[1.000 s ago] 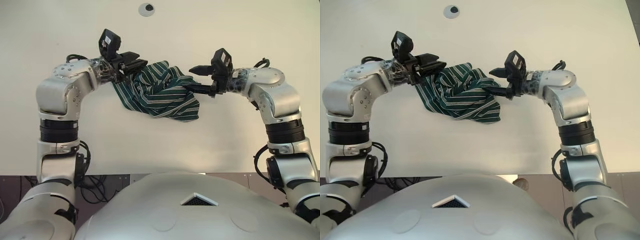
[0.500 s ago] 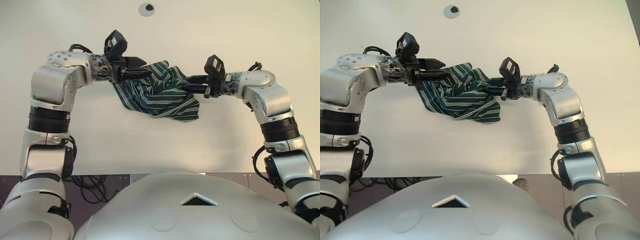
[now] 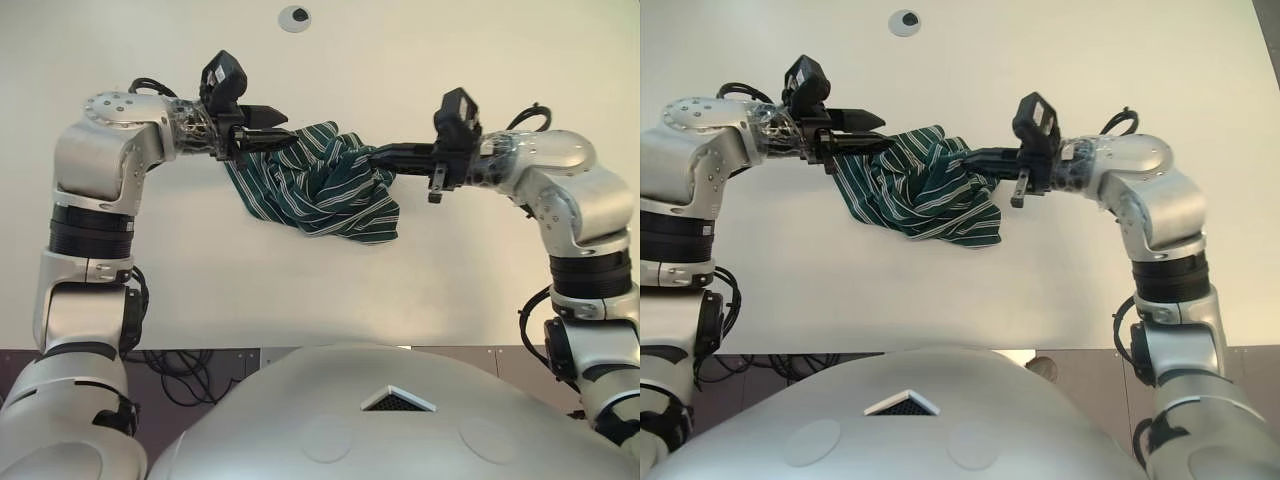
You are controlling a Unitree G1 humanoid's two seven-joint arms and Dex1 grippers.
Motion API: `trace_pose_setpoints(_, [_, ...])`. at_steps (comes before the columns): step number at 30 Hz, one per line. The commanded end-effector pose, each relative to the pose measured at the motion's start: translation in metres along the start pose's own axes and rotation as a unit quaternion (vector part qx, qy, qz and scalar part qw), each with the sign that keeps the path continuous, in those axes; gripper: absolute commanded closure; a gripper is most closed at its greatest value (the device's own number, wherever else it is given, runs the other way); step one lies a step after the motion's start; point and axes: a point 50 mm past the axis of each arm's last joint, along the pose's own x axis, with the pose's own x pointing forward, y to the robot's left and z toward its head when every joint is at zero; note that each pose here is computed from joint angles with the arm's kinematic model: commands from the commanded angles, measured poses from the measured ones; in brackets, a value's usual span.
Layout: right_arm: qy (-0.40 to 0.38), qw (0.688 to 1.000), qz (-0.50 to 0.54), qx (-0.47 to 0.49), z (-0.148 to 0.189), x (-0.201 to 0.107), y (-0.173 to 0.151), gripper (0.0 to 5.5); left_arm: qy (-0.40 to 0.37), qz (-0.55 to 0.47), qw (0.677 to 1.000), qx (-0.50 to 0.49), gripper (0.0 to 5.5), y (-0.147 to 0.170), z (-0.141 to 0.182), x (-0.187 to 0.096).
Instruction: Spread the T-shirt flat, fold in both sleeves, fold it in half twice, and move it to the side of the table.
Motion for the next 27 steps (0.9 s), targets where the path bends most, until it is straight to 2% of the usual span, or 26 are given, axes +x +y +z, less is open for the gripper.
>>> trace_pose_setpoints(1, [0.038, 0.999, 0.035, 0.016, -0.001, -0.017, 0.021, 5.47, -0.002, -0.017, 1.000, 0.012, 3.55, -0.005, 0.007, -0.001])
trace_pose_setpoints(4, [0.062, 0.997, 0.046, 0.025, -0.008, -0.018, 0.028, 5.47, 0.014, -0.044, 0.999, 0.027, 3.55, -0.004, 0.009, 0.004])
trace_pose_setpoints(10, [0.074, 0.996, 0.051, 0.028, -0.016, -0.007, 0.029, 5.47, 0.069, -0.117, 0.990, 0.036, 3.55, 0.011, 0.018, 0.038])
trace_pose_setpoints(14, [0.073, 0.995, 0.057, 0.022, -0.016, -0.001, 0.029, 5.47, 0.110, -0.122, 0.986, 0.011, 3.55, 0.021, -0.001, 0.055])
trace_pose_setpoints(21, [0.079, 0.995, 0.061, 0.020, -0.018, 0.002, 0.028, 5.47, 0.179, -0.133, 0.975, 0.007, 3.55, 0.031, -0.020, 0.054])
trace_pose_setpoints(27, [0.085, 0.995, 0.050, 0.015, -0.019, 0.002, 0.023, 5.47, 0.181, -0.158, 0.971, 0.014, 3.55, 0.031, -0.008, 0.042])
